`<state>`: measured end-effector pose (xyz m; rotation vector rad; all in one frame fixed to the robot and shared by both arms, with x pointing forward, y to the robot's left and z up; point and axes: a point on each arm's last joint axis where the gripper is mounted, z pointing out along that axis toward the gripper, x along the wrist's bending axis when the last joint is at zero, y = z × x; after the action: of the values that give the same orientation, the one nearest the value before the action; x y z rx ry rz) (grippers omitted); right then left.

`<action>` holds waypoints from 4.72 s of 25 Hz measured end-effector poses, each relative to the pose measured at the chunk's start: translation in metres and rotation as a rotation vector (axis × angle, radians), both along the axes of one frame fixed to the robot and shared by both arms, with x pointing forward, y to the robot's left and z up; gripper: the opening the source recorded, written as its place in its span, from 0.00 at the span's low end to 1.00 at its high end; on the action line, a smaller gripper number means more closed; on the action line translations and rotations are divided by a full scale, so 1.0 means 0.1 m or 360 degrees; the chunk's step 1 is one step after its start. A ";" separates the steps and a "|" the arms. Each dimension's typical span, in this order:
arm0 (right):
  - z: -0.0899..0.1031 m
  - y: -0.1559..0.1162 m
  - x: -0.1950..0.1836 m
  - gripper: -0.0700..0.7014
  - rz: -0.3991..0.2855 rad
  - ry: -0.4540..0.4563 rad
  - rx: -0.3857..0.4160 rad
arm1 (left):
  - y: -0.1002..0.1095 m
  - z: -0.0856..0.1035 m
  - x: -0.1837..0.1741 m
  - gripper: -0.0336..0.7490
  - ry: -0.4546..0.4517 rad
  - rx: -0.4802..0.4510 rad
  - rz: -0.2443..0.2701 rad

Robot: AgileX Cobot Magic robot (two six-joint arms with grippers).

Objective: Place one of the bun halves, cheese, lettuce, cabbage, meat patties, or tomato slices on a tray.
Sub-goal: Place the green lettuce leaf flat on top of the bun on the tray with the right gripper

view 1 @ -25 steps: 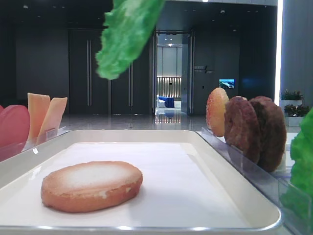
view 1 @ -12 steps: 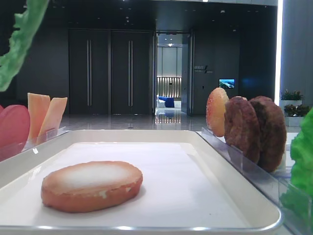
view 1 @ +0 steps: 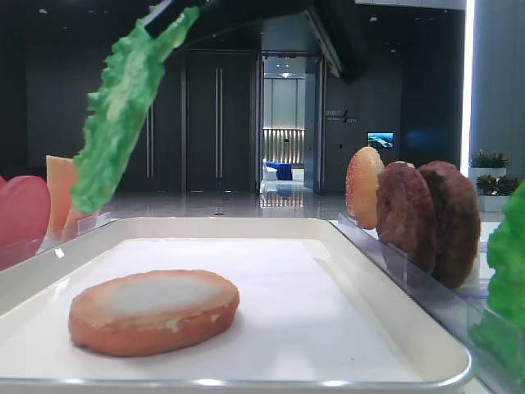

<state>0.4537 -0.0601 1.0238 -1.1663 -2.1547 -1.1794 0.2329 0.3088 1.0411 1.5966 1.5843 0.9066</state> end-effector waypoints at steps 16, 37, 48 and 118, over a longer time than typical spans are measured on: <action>-0.24 0.04 0.10 0.11 0.0062 0.0077 0.0272 | 0.00 0.00 0.00 0.24 0.0000 0.0000 0.0000; -0.37 -0.21 0.22 0.11 -0.0095 0.0103 0.0403 | 0.00 0.00 0.00 0.24 0.0000 0.0000 0.0000; -0.69 -0.16 0.25 0.11 -0.0113 0.0199 0.0387 | 0.00 0.00 0.00 0.24 0.0000 0.0000 0.0000; -0.98 -0.17 0.33 0.58 -0.0141 0.0101 0.0212 | 0.00 0.00 0.00 0.24 0.0000 0.0000 0.0000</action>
<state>0.4869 -0.0772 0.9260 -1.2342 -1.9641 -1.2849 0.2329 0.3088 1.0411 1.5966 1.5843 0.9066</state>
